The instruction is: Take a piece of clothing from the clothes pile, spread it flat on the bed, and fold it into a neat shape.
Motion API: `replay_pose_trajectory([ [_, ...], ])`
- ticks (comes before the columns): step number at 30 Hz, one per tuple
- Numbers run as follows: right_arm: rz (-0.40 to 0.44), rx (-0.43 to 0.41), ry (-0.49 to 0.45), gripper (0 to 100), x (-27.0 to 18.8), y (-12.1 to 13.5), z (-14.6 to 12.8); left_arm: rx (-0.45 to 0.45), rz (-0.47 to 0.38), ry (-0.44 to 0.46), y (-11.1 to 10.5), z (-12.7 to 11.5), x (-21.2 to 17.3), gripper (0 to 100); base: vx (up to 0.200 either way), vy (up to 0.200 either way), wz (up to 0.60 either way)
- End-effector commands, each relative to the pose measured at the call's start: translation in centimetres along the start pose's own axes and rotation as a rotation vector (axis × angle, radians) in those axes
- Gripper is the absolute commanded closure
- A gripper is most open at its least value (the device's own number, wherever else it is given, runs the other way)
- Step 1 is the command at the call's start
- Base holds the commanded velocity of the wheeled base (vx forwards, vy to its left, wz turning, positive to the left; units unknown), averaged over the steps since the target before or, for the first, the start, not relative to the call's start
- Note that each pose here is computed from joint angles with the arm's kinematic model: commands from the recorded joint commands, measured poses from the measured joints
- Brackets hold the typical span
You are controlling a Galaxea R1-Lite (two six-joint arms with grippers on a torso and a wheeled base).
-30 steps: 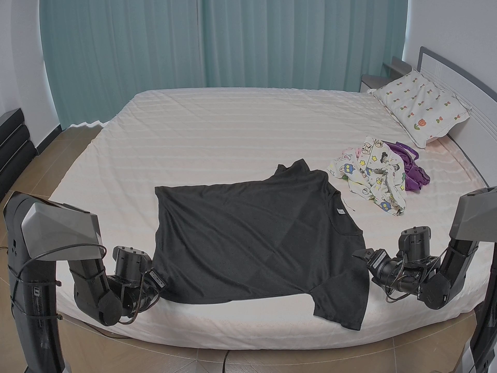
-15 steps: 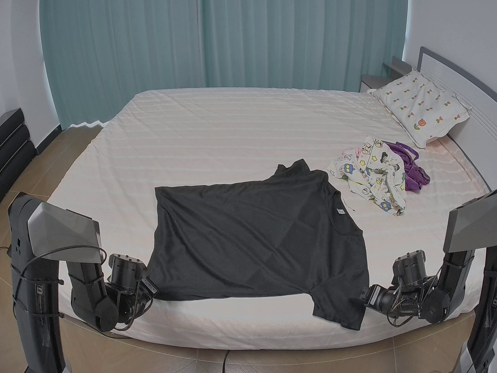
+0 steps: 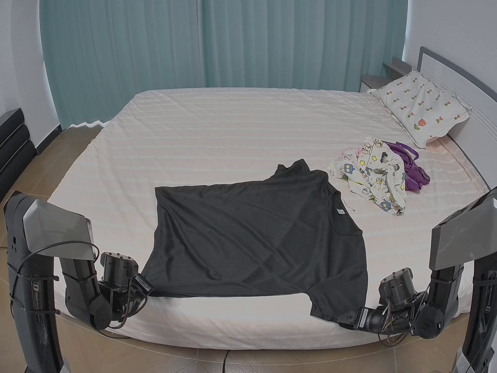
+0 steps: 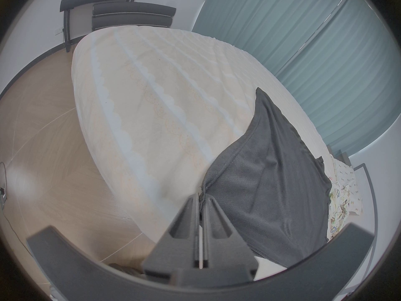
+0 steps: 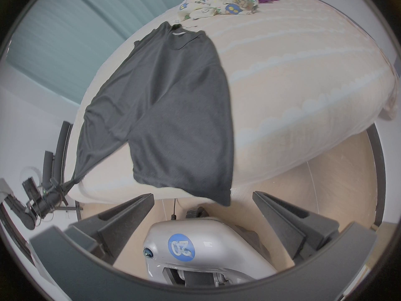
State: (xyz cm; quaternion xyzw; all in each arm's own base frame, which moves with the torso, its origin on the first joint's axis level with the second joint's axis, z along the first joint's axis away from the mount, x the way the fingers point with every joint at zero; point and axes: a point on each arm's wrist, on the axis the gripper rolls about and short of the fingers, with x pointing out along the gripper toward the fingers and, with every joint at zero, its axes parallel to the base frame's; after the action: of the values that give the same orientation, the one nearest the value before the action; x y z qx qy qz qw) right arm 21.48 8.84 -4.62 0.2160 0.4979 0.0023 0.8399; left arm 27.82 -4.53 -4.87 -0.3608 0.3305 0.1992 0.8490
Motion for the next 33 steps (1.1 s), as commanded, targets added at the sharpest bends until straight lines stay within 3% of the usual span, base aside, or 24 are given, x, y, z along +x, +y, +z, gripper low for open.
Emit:
replay_pose_trajectory([
  [1, 0.007, -0.047, 0.021, 0, 0.7, 0.1, -1.4, -0.002, -0.002, -0.003, 0.0, 0.1, 0.0, 100, 0.0, 0.0, 0.0],
  [4, 0.009, -0.051, 0.016, 0, 0.8, 0.0, -1.7, -0.002, -0.002, -0.003, 0.0, 0.1, 0.1, 100, 0.0, 0.0, 0.0],
  [5, 0.024, -0.092, -0.015, 0, 1.6, -0.2, -2.4, -0.002, -0.003, -0.003, -0.1, 0.1, 0.1, 100, 0.0, 0.0, 0.0],
  [8, 0.064, -0.107, -0.08, 0, 2.2, -0.6, -2.7, -0.002, -0.004, -0.002, -0.1, 0.1, 0.1, 100, 0.0, 0.0, 0.0],
  [11, 0.045, -0.144, -0.042, 0, 1.2, -1.2, -3.2, -0.002, -0.004, -0.002, -0.1, 0.1, 0.1, 100, 0.0, 0.0, 0.0],
  [33, 0.087, -0.116, -0.083, 0, 2.1, -1.0, -1.9, -0.002, -0.004, -0.002, -0.1, 0.1, 0.1, 100, 0.0, 0.0, 0.0],
])
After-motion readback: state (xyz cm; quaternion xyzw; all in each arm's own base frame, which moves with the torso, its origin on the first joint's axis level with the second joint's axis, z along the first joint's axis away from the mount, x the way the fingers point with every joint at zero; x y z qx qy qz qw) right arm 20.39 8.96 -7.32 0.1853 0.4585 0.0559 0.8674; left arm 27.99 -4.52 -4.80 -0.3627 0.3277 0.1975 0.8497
